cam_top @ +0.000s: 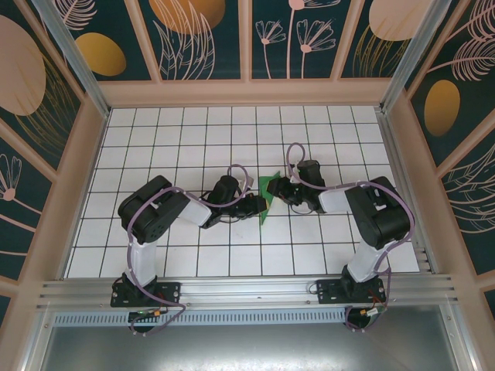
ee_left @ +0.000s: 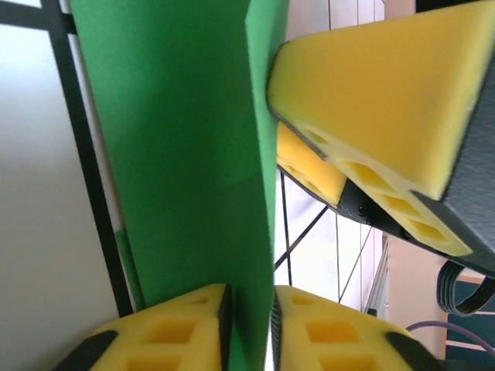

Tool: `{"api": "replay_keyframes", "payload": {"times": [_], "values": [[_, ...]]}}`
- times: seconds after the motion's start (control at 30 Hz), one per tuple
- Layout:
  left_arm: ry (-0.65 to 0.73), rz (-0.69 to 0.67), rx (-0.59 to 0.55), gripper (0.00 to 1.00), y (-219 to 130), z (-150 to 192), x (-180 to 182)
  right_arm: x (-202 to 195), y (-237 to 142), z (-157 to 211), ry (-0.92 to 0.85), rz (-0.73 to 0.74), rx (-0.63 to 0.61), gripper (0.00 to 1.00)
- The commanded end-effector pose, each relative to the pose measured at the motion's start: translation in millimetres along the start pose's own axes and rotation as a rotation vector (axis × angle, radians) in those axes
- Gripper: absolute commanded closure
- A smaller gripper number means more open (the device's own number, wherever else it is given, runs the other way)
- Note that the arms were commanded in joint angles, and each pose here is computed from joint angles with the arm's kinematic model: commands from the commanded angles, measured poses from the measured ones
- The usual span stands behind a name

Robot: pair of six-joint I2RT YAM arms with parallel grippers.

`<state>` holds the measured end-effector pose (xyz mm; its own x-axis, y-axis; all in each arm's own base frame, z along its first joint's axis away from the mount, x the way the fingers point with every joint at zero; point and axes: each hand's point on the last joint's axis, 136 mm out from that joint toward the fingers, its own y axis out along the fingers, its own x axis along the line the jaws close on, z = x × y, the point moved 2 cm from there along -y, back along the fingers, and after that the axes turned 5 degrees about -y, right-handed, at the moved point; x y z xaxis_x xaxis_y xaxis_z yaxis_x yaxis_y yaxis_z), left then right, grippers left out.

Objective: Fold a paper plane with a square sheet of paper (fold left side to right side)
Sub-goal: Fold the wing for the fifth time at the center of the table.

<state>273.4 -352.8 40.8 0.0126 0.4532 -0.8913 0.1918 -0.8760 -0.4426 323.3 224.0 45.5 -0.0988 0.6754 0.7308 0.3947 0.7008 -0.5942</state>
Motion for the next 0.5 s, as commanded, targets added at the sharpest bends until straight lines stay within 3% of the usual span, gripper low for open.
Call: {"api": "replay_keyframes", "payload": {"times": [0.0, 0.2, 0.47], "values": [[0.020, 0.000, -0.028, 0.70, -9.0, -7.0, -4.2, -31.3, 14.6, 20.5, 0.030, 0.116, 0.065, 0.55], [0.026, -0.007, -0.039, 0.67, -10.5, -14.1, -4.8, -32.4, 15.6, 22.4, 0.025, 0.119, 0.074, 0.55], [0.020, -0.020, -0.053, 0.88, -7.4, -19.1, 2.3, -23.1, 11.3, 17.2, 0.004, 0.086, 0.052, 0.55]]}}
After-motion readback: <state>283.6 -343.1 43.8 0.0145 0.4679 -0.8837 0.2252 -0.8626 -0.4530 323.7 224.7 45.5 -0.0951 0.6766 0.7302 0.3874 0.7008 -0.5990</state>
